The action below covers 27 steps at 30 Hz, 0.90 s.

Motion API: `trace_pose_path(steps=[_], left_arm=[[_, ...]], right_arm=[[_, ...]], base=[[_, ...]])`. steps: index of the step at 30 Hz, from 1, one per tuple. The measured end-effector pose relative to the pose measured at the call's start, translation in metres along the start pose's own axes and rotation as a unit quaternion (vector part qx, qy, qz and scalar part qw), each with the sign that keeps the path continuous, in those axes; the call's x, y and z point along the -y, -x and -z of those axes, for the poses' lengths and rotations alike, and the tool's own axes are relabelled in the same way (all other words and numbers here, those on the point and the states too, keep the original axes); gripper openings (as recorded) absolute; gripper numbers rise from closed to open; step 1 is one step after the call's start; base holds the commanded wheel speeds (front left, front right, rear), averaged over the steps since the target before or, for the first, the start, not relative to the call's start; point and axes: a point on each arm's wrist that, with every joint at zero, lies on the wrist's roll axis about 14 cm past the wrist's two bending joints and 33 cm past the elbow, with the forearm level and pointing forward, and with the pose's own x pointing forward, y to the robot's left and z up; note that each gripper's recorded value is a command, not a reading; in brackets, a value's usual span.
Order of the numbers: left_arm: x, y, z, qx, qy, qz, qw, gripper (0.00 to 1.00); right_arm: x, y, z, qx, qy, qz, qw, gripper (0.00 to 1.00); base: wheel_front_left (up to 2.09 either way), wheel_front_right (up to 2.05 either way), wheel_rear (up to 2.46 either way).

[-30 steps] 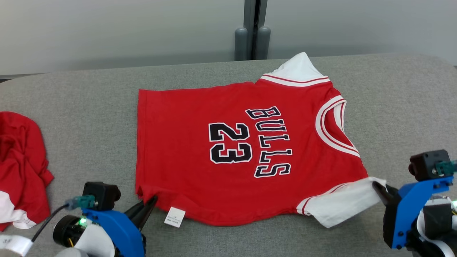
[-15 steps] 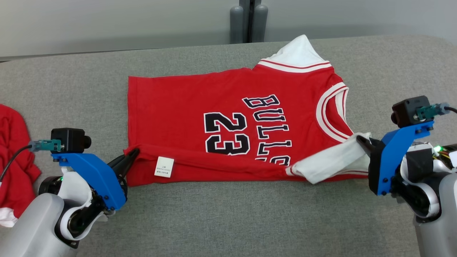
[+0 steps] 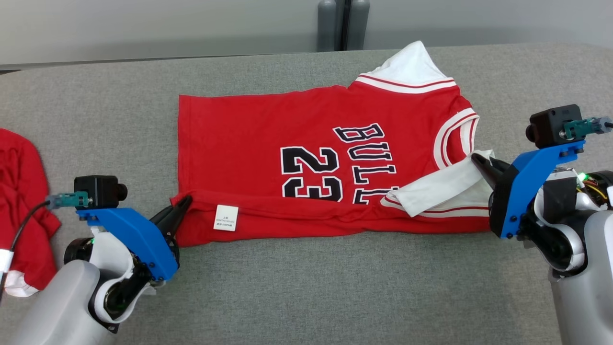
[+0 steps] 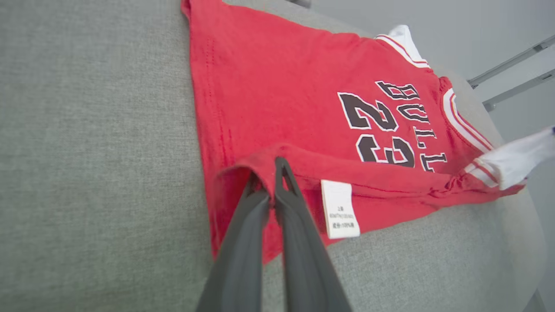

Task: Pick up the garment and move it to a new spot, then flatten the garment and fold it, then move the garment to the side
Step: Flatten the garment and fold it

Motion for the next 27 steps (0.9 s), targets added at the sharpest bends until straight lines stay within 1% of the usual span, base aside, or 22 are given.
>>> trace_pose_path(steps=[2, 5, 8, 10, 13, 17, 21, 24, 27], left_arm=[[0.007, 0.003, 0.000, 0.014, -0.003, 0.010, 1.000, 0.00], [0.018, 0.014, 0.014, 0.021, 0.002, 0.027, 0.999, 0.00], [0.028, 0.029, 0.034, 0.011, 0.007, 0.042, 0.999, 0.00], [0.028, 0.041, 0.046, -0.002, 0.015, 0.039, 0.999, 0.00], [0.026, 0.057, 0.059, -0.025, 0.008, 0.029, 0.999, 0.00], [0.026, 0.069, 0.054, -0.034, -0.008, 0.023, 0.999, 0.00], [0.029, 0.071, 0.053, -0.055, -0.020, 0.027, 0.998, 0.00], [0.034, 0.066, 0.046, -0.066, -0.024, 0.036, 0.997, 0.00], [0.041, 0.060, 0.034, -0.071, -0.013, 0.051, 0.996, 0.00]], right_arm=[[-0.004, 0.005, -0.001, 0.002, 0.000, -0.008, 1.000, 0.00], [-0.008, 0.018, 0.017, -0.019, -0.013, -0.022, 1.000, 0.00], [0.001, 0.037, 0.037, -0.046, -0.015, -0.010, 0.999, 0.00], [0.004, 0.051, 0.050, -0.065, -0.020, -0.003, 0.998, 0.00], [0.008, 0.071, 0.062, -0.084, -0.026, 0.010, 0.996, 0.00], [0.006, 0.084, 0.061, -0.087, -0.027, 0.014, 0.996, 0.00], [0.004, 0.087, 0.059, -0.089, -0.021, 0.015, 0.996, 0.00], [0.001, 0.082, 0.050, -0.081, -0.014, 0.010, 0.997, 0.00], [-0.001, 0.077, 0.033, -0.063, -0.003, 0.006, 0.998, 0.00]], base=[[0.00, 0.00, 0.00], [0.00, 0.00, 0.00], [0.00, 0.00, 0.00], [0.00, 0.00, 0.00], [0.00, 0.00, 0.00], [0.00, 0.00, 0.00], [0.00, 0.00, 0.00], [0.00, 0.00, 0.00], [0.00, 0.00, 0.00]])
